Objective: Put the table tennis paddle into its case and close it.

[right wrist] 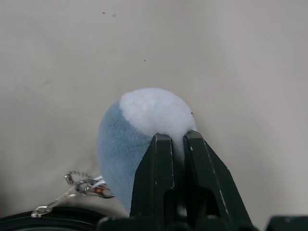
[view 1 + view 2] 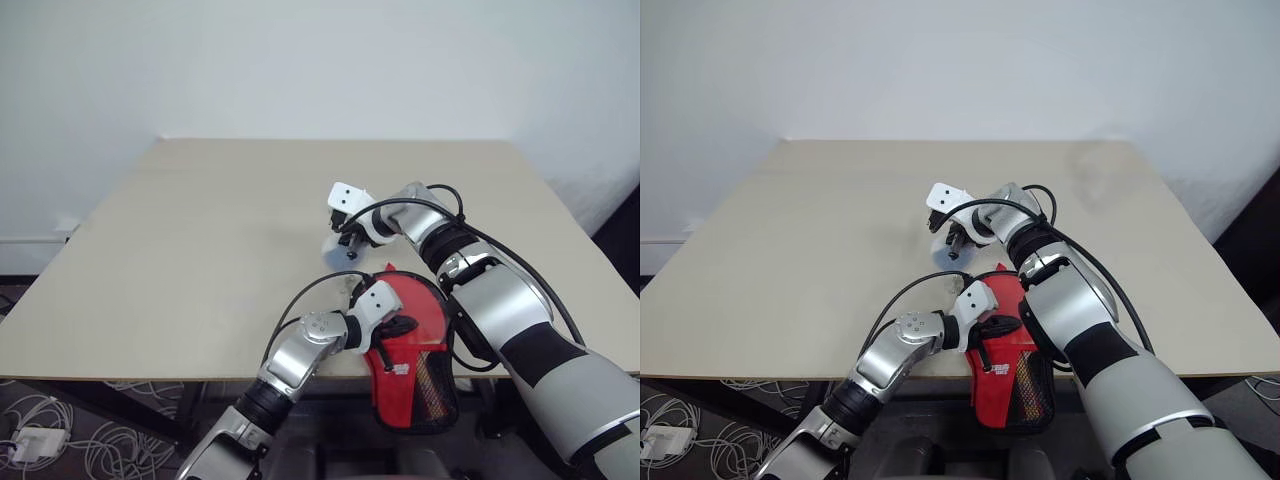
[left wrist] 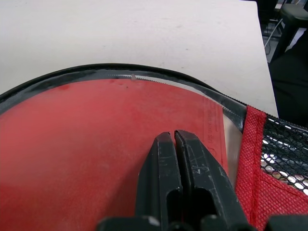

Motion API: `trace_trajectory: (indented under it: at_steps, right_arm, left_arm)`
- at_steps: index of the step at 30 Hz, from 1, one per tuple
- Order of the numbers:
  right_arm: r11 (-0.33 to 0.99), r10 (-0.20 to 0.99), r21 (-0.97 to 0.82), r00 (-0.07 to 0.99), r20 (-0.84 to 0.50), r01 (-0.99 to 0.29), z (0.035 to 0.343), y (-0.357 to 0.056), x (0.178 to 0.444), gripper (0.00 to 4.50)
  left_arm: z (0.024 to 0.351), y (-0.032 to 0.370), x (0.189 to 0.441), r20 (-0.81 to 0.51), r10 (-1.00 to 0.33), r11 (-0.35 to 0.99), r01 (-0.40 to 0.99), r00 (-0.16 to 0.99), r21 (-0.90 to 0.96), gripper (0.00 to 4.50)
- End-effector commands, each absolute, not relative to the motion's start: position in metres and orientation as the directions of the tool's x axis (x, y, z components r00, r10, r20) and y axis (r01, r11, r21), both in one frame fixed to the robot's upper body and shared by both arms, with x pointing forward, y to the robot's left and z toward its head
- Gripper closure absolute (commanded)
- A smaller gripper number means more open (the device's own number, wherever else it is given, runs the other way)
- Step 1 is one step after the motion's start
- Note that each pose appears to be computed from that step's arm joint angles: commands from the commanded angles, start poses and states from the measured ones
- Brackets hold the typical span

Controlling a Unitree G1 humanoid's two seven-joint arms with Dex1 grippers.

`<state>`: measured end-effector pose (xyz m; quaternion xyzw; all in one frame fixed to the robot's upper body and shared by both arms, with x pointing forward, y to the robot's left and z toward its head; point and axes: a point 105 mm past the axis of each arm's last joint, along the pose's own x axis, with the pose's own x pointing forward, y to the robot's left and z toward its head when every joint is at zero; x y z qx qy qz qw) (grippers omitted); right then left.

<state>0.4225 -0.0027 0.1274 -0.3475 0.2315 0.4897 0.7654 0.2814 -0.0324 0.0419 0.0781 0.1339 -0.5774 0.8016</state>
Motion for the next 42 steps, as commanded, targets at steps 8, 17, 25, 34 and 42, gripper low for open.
trace_trajectory:
  at_steps: [8,17,25,34,42]
  right_arm:
    - [0.305,0.517,-0.475,0.562,-0.646,-0.826,0.145,-0.029,0.443,4.48]
    - [0.358,0.443,-0.506,0.62,-0.648,-0.785,0.145,-0.071,0.453,4.48]
    - [0.393,0.391,-0.503,0.635,-0.666,-0.769,0.147,-0.114,0.455,4.48]
    - [0.398,0.353,-0.478,0.611,-0.708,-0.784,0.145,-0.151,0.448,4.48]
    - [0.395,0.38,-0.428,0.568,-0.73,-0.813,0.152,-0.172,0.435,4.48]
  left_arm:
    - [0.022,-0.027,0.28,-0.37,-0.883,0.337,0.939,0.29,-0.066,4.5]
    - [0.022,-0.026,0.282,-0.368,-0.88,0.347,0.935,0.301,-0.066,4.5]
    - [0.021,-0.028,0.281,-0.364,-0.882,0.349,0.934,0.299,-0.076,4.5]
    - [0.023,-0.029,0.285,-0.363,-0.882,0.346,0.936,0.301,-0.066,4.5]
    - [0.023,-0.03,0.287,-0.359,-0.883,0.346,0.936,0.302,-0.063,4.5]
